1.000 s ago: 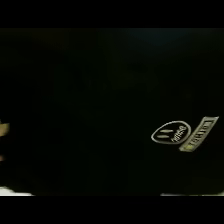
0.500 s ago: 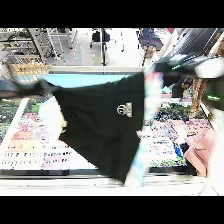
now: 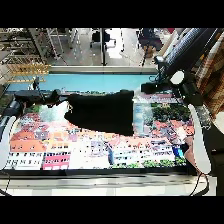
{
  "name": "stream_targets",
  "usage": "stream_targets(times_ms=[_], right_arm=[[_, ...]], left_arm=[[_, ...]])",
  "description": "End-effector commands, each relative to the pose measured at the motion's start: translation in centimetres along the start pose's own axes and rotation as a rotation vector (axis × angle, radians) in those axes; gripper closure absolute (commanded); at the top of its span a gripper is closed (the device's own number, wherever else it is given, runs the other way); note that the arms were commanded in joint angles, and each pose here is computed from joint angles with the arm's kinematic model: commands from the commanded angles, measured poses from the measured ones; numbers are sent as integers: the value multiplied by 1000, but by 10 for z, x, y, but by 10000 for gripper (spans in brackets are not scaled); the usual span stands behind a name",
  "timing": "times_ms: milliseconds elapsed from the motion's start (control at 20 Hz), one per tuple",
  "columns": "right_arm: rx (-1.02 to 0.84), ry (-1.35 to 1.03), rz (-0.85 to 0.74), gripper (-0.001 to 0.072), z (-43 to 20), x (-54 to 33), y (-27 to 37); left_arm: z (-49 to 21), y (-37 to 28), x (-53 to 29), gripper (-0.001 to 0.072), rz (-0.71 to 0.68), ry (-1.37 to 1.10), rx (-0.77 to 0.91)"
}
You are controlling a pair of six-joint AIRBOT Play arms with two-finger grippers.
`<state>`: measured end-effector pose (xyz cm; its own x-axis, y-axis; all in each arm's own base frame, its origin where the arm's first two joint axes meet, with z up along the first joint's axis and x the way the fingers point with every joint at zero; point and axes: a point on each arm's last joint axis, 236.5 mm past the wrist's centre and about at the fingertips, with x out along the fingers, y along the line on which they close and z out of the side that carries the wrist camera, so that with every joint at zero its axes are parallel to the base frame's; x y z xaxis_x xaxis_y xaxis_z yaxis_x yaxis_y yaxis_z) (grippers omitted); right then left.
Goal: Fold the clothes and pants, and hang the long-sleeved shirts on hangers.
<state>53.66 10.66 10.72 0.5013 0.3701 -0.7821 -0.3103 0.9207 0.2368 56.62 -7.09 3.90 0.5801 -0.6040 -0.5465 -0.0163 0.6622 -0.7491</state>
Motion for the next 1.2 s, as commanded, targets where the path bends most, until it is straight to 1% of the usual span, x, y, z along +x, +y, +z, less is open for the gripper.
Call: stream_targets(times_ms=[0,100,300,400,500,550,600,650,700,750,800,850,950,1000,1050,1150], right_arm=[[13,429,83,690,-103,-17,19],[66,566,108,690,-142,-10,22],[133,775,159,689,-217,11,32],[164,860,195,689,-245,11,38],[132,921,286,690,-259,0,50],[116,932,297,689,-261,-3,51],[102,923,299,603,-260,-2,49],[108,911,283,327,-259,0,42],[123,886,250,188,-257,3,29],[185,841,203,190,-251,8,12],[286,774,162,164,-241,14,-7],[381,700,150,94,-230,20,-21],[554,550,198,54,-210,30,-40],[616,490,213,12,-205,36,-49],[664,444,219,12,-205,43,-56],[701,381,250,12,-209,57,-60]], left_arm=[[-63,22,-13,698,26,301,27],[-95,37,-15,697,57,437,31],[-134,48,-1,697,38,590,-13],[-143,56,3,696,43,625,-29],[-141,69,-2,695,80,625,-25],[-138,73,-4,666,83,618,-32],[-136,75,-7,511,80,611,-43],[-136,74,-12,347,69,620,-67],[-136,69,-18,290,40,628,-96],[-134,63,-24,290,3,633,-118],[-131,59,-31,290,-24,630,-134],[-125,56,-39,291,-41,618,-142],[-114,55,-50,291,-39,578,-134],[-109,52,-55,292,-37,559,-123],[-106,47,-59,293,-38,549,-109],[-104,38,-62,292,-39,541,-87]])
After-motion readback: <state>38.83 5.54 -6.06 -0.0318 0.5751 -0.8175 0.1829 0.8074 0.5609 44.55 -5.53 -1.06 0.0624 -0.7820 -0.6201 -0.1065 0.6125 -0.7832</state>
